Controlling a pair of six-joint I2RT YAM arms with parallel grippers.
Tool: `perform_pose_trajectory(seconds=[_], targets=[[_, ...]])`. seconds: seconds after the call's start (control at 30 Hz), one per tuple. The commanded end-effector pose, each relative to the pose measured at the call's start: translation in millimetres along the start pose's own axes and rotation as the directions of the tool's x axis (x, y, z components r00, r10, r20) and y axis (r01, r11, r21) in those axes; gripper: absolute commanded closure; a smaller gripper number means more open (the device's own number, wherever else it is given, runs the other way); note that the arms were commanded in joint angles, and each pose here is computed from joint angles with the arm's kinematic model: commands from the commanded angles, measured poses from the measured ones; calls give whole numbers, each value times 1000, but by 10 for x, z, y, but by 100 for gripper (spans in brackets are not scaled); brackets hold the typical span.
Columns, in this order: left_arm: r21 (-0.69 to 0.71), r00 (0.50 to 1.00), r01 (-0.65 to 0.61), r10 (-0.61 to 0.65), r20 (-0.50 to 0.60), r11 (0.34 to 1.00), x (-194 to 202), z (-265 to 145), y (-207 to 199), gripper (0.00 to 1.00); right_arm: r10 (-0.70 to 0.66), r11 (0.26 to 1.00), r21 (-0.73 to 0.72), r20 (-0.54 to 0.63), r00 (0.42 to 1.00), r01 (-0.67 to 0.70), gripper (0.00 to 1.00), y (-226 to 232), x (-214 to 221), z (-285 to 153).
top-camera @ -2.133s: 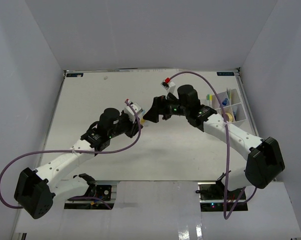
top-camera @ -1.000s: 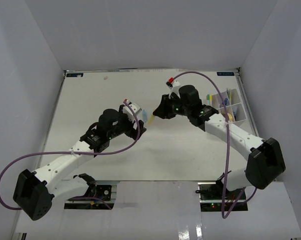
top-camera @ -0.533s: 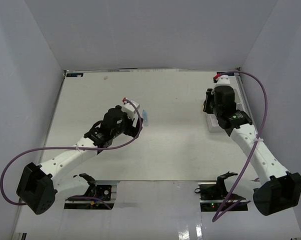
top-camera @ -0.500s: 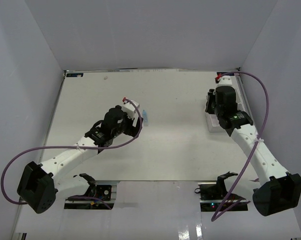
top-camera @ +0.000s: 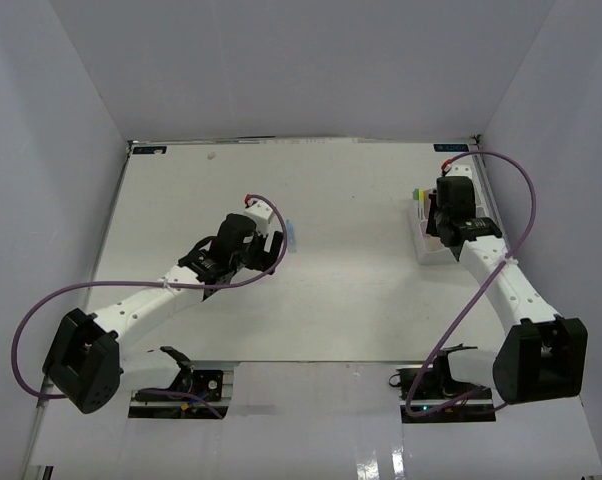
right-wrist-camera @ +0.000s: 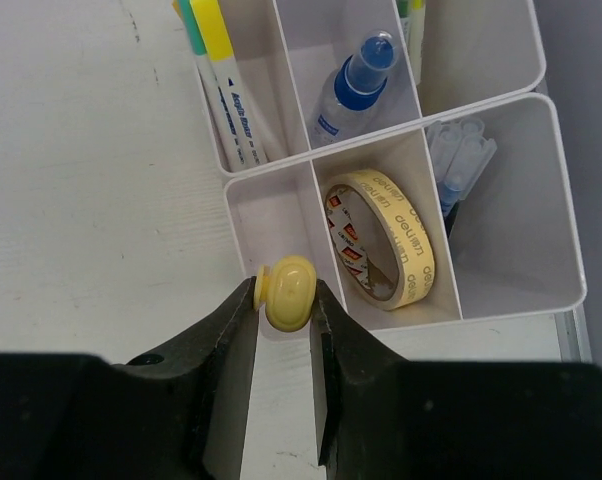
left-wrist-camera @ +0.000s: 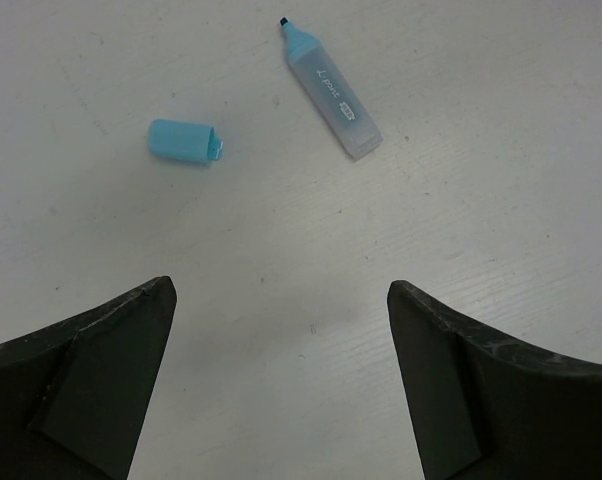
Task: Sort the stationery into containers
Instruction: Place the pen in the storage box.
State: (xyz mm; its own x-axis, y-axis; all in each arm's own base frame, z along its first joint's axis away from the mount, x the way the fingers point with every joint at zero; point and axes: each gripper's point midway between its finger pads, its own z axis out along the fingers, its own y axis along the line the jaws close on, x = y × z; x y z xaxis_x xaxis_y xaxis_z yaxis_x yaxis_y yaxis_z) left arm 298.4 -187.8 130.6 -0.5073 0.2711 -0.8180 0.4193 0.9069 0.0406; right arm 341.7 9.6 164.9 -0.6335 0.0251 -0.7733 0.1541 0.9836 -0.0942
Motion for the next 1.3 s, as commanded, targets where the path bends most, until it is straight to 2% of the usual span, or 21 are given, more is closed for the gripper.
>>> perform_pose_trajectory(seconds=[0.0, 0.1, 0.2, 0.3, 0.53, 0.67, 0.77, 0.8, 1.0, 1.07, 1.17, 1.27], targets=[[-27, 999, 26, -25, 33, 999, -178, -40, 38, 2, 9, 1000, 27, -5, 1000, -9, 89, -55, 27, 142], [-43, 999, 40, -40, 19, 998, -145, -22, 54, 2, 18, 1000, 25, -32, 999, -17, 76, -34, 121, 232], [-73, 998, 57, -58, -6, 996, -92, 11, 97, 2, 25, 1000, 20, -35, 999, -25, 68, -18, 163, 258], [-97, 997, 71, -74, -28, 993, -56, 44, 126, 2, 29, 999, 16, -22, 999, -29, 59, -18, 127, 233], [-110, 976, 204, -211, -56, 973, -34, 99, 54, 2, 57, 996, -65, 56, 997, -54, 40, 66, -99, 17], [-136, 945, 309, -320, -63, 941, -81, 134, 16, 2, 83, 984, -171, 145, 986, -58, 30, 175, -290, -241], [-131, 932, 346, -357, -68, 929, -101, 166, -28, 2, 119, 957, -286, 250, 961, -44, 23, 304, -438, -484], [-136, 929, 351, -362, -73, 927, -85, 181, -30, 2, 139, 946, -321, 318, 938, -32, 18, 325, -570, -632], [-142, 904, 401, -416, -96, 905, -62, 298, -98, 2, 141, 902, -431, 361, 922, 31, 9, 497, -555, -807], [-150, 901, 409, -425, -92, 900, -81, 319, -94, 2, 137, 855, -514, 356, 924, 71, 9, 671, -527, -846], [-166, 903, 410, -425, -61, 897, -137, 278, -39, 2, 117, 795, -599, 305, 945, 95, 8, 908, -396, -834], [-191, 914, 388, -403, -49, 902, -128, 233, 53, 2, 77, 776, -621, 271, 960, 113, 8, 1103, -311, -805]])
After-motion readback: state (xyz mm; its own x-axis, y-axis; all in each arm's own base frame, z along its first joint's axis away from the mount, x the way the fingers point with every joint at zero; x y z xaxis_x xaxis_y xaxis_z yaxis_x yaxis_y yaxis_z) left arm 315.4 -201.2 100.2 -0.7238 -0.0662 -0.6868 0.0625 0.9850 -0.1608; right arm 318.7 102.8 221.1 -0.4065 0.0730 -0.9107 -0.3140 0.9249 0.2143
